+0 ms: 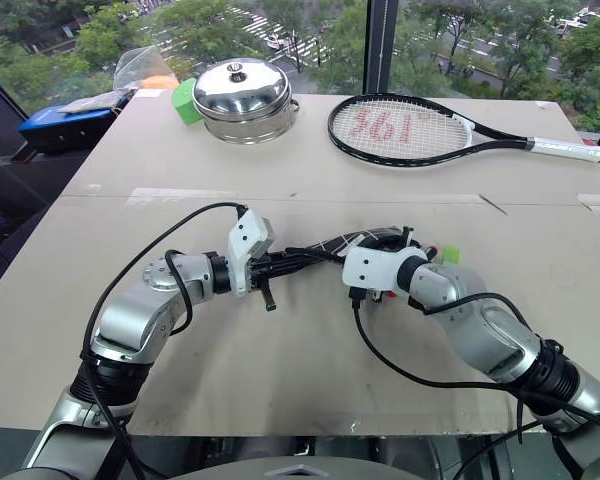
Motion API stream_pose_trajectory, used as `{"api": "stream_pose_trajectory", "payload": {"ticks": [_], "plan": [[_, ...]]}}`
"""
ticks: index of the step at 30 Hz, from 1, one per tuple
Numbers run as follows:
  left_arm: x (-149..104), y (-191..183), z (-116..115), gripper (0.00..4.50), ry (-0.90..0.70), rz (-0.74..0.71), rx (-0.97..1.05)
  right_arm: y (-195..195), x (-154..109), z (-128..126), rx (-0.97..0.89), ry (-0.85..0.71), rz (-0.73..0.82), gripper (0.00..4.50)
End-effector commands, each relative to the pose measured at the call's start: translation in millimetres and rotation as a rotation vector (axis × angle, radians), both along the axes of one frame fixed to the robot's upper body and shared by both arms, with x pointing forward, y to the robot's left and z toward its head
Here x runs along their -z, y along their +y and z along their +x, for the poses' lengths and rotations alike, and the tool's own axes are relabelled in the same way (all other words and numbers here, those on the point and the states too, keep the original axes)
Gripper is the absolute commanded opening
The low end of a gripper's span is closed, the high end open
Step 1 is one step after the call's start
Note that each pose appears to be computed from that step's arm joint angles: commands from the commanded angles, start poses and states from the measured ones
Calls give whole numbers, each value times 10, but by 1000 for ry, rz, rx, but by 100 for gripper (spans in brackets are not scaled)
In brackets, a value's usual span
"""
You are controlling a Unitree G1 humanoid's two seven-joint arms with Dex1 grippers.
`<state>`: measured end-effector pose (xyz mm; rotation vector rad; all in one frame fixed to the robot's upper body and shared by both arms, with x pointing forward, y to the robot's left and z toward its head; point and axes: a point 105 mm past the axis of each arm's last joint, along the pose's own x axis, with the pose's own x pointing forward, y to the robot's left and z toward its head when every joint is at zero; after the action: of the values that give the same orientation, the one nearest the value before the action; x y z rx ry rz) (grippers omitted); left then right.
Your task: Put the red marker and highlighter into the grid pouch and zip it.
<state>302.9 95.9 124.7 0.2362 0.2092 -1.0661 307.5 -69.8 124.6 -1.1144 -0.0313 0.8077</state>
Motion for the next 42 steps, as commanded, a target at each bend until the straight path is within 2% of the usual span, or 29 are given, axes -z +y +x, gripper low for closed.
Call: {"api": "stream_pose_trajectory", "payload": {"ticks": [1, 4, 6, 10, 14, 18, 23, 25, 30, 33, 36, 39, 42], "plan": [[-170, -61, -13, 0, -57, -24, 21, -4, -145, 49, -17, -77, -9, 223], [-162, -44, -7, 0, -52, -22, 9, -54, -143, 84, 3, -99, -22, 377], [-158, -38, -4, 0, -50, -23, 4, -53, -150, 84, 2, -101, -20, 446], [-136, -25, 2, 0, -40, -25, -9, -92, -150, 72, 5, -90, -27, 446], [-41, 90, 33, 0, -20, -6, -41, -248, -240, -82, 77, 146, 240, 446], [6, 193, 47, 0, -13, 1, -62, -430, -474, -282, 128, 334, 536, 446], [-5, 317, 79, 0, -20, 7, -101, -707, -595, -369, 247, 404, 674, 446], [-23, 373, 97, 0, -27, 10, -120, -842, -480, -375, 344, 427, 648, 446], [-58, 421, 107, 0, -38, 10, -135, -1310, -128, -237, 762, 452, 657, 446], [-61, 412, 106, 0, -42, 9, -135, -1342, 52, -225, 879, 450, 628, 446], [-72, 383, 106, 0, -47, 3, -132, -1318, 339, -261, 994, 500, 639, 446], [-84, 358, 103, 0, -50, -3, -128, -1270, 519, -307, 1057, 540, 671, 357], [-88, 344, 98, 0, -51, -6, -124, -1224, 528, -331, 1066, 554, 707, 214]]}}
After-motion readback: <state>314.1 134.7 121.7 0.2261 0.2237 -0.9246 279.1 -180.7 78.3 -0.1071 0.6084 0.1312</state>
